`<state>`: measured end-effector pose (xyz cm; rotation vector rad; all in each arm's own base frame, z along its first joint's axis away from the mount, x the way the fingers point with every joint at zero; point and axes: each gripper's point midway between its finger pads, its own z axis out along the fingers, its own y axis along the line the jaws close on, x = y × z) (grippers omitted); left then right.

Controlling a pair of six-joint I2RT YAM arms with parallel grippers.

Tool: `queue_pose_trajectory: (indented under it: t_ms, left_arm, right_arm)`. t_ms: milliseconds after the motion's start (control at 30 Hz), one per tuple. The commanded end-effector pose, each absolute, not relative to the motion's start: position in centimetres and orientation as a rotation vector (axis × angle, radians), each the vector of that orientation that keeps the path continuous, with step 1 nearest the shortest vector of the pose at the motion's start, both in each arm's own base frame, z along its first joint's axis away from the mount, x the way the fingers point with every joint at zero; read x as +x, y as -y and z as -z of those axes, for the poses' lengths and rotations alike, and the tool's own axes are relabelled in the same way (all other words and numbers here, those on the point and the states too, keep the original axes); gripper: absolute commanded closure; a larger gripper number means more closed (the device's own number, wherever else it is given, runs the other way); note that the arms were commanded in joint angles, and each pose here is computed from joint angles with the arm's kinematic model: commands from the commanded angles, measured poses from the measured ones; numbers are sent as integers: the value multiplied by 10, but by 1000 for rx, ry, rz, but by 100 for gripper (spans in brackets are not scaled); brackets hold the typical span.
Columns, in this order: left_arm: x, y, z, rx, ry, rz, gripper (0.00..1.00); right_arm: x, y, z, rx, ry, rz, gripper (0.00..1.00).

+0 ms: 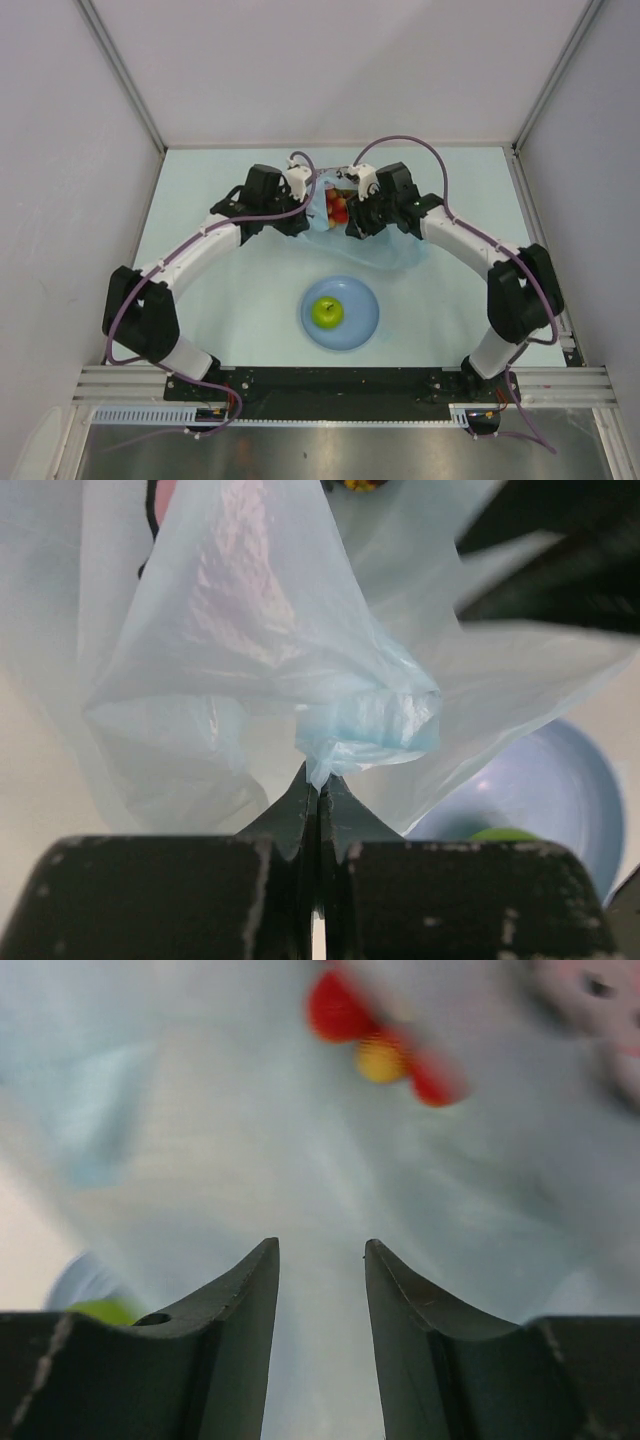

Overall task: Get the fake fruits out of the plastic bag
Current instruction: Take out the fake fruit from the plastic bag.

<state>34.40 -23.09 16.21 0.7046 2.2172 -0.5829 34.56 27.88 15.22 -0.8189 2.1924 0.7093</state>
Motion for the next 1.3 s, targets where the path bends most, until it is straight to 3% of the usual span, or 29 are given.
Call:
queue_pose_trajectory:
  t_ms: [0,167,300,400,500,767,800,867,967,1267]
  left_arm:
    - [336,214,-176,929,-2137,436,100]
    - [335,216,-176,1097,-2114,427,100]
    - [353,217,-186,961,-2101,395,100]
    - [356,227,-199,825,-2069,464,100]
    - [347,244,-195,900,-2033,461,100]
    - [314,257,-172,1110,-2055,418,100]
    - [312,256,-170,1114,-2065,417,99]
    - [311,254,-171,1103,-2074,419,100]
    - [315,256,-177,1045,-2065,423,100]
    - [315,260,-176,1010,-2077,453,100]
  right_arm:
    - [419,-254,-140,-565,-2166,-441,55]
    - [445,-214,-119,-430,-2240,-193,57]
    - [460,-173,-116,-550,-2170,106,62]
    - [476,-165,-116,-580,-2109,212,66]
    - [496,-147,-127,-470,-2090,232,68]
    - [474,-188,-145,-348,-2156,-183,52]
    - [470,-198,-144,-379,-2156,-230,44]
    - [462,-218,-141,-444,-2153,-297,37]
    - [458,-234,-129,-494,-2155,-284,23]
    - [489,-220,-99,-436,-2135,8,16]
